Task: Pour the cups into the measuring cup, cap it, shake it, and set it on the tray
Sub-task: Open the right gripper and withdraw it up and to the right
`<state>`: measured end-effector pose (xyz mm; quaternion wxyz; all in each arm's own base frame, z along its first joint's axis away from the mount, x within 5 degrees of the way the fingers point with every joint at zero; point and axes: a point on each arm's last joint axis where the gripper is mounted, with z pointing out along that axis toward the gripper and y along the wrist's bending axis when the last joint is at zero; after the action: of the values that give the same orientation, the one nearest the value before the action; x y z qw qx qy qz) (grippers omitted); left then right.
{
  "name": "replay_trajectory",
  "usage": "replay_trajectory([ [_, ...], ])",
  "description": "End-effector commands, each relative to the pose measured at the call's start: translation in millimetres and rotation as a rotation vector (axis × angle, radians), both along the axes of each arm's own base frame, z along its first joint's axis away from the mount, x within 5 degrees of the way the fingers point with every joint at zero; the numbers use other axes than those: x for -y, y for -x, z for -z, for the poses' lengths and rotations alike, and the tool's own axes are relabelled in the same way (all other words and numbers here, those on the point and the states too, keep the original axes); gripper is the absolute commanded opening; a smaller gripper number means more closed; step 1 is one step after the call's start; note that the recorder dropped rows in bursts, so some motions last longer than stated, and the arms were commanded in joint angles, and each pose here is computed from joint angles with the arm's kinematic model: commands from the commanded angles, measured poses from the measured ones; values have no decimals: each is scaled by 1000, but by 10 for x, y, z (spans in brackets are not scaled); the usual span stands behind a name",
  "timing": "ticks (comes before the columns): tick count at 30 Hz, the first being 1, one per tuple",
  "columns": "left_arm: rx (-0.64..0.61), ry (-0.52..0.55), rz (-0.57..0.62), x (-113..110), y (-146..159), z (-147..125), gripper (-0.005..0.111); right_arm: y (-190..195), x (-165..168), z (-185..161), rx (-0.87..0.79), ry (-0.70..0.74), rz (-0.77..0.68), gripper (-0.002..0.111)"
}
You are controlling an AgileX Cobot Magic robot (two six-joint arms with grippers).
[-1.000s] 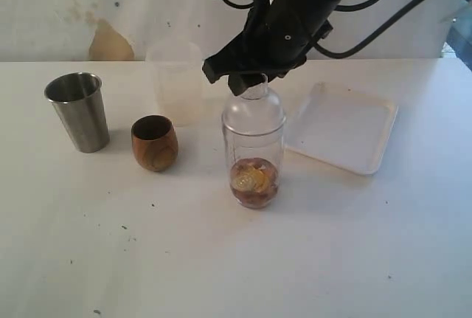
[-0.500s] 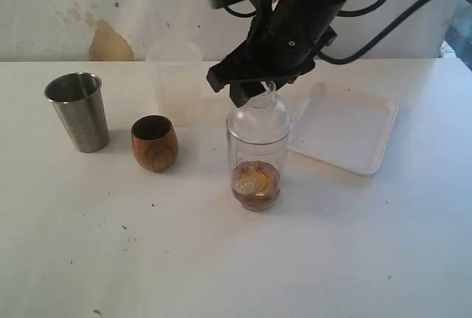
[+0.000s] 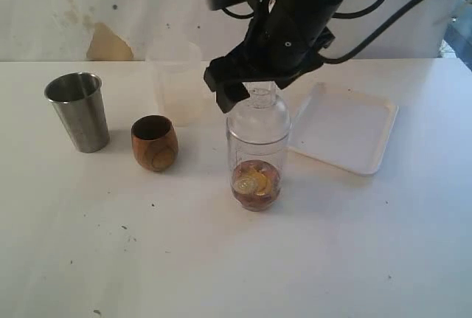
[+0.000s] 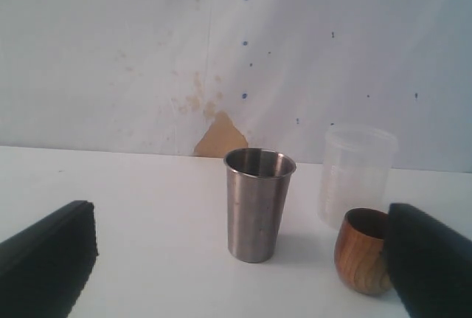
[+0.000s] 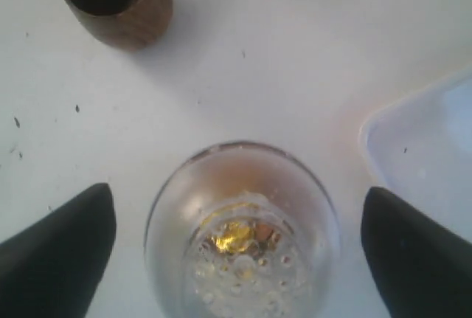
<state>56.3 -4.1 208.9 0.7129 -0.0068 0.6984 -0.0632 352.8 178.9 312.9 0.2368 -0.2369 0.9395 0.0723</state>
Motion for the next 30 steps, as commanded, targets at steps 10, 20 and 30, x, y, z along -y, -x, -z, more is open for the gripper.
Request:
replay_trajectory([
  [10, 2, 3, 6, 4, 0, 12, 105, -134, 513, -537, 339, 23, 72, 83],
  [20, 2, 3, 6, 4, 0, 12, 105, -34, 1148, -643, 378, -150, 154, 83],
  [30, 2, 3, 6, 4, 0, 12, 105, 545, 1258, -544, 549, -161, 144, 83],
])
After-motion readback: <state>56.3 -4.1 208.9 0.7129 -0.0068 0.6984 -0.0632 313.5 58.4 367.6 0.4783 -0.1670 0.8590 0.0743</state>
